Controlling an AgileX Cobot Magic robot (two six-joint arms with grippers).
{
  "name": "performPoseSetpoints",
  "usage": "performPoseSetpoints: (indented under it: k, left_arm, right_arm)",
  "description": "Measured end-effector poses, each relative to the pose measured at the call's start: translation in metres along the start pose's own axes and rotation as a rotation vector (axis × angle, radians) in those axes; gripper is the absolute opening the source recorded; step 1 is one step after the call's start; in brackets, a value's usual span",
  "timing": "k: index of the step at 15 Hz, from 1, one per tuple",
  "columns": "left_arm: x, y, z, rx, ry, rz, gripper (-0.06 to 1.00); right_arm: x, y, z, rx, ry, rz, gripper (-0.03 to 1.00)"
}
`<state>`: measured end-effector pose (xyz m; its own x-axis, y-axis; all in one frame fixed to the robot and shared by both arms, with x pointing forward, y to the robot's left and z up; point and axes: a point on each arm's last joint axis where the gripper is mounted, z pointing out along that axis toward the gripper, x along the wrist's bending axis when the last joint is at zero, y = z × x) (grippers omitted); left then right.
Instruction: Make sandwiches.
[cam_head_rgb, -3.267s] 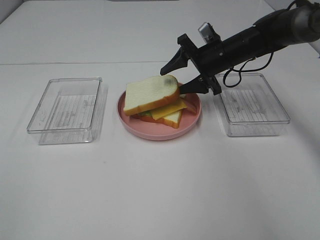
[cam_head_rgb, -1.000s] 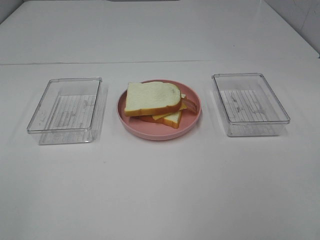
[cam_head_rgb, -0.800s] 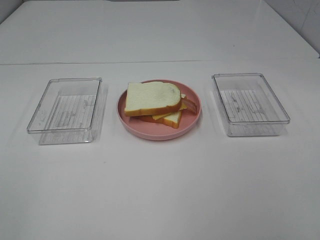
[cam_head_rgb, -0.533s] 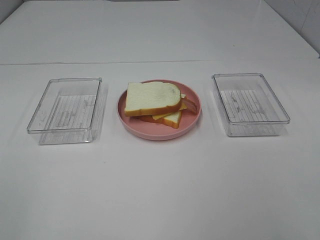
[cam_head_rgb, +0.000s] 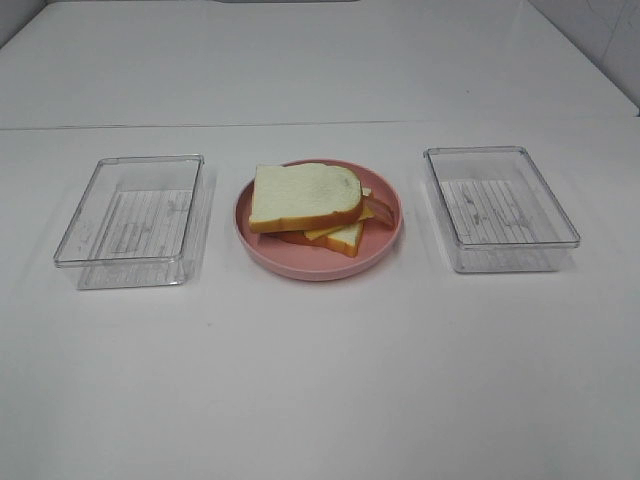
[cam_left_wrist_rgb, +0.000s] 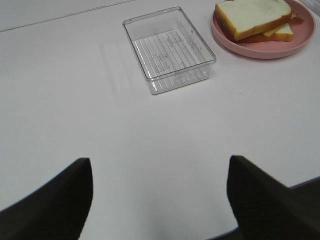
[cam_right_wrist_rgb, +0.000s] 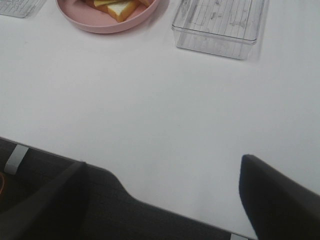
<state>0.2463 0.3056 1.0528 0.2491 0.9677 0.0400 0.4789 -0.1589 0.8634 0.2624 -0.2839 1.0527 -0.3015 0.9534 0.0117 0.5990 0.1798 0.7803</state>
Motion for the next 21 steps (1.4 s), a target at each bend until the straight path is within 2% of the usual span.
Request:
performPoseSetpoints:
  k: [3,4,5,8,10,12,21]
  left_arm:
    - [0.000,0.000,-0.001,0.002,0.065,-0.038,0.71]
    - [0.001,-0.001,-0.001,0.003,0.111,-0.065,0.71]
    - [0.001,-0.001,-0.002,0.006,0.196,-0.114,0.71]
    - [0.000,-0.005,-0.008,-0.034,0.280,-0.158,0.71]
    - [-0.001,-0.006,-0.011,-0.054,0.298,-0.165,0.71]
    - [-0.001,-0.006,-0.011,-0.054,0.298,-0.165,0.71]
    - [-0.003,-0.006,-0.011,-0.057,0.279,-0.174,0.71]
  right_arm:
    - [0.000,0.000,0.000,-0.001,-0.004,0.008,0.78]
    - [-0.001,0.000,0.000,-0.003,-0.030,0.029,0.78]
    - [-0.002,-0.001,-0.003,-0.029,-0.109,0.085,0.78]
    - [0.000,-0.007,-0.013,-0.109,-0.160,0.101,0.78]
    - [0.004,-0.014,-0.021,-0.180,-0.169,0.087,0.78]
    - [0.006,-0.017,-0.024,-0.206,-0.171,0.082,0.78]
    - [0.006,-0.017,-0.024,-0.212,-0.167,0.083,0.78]
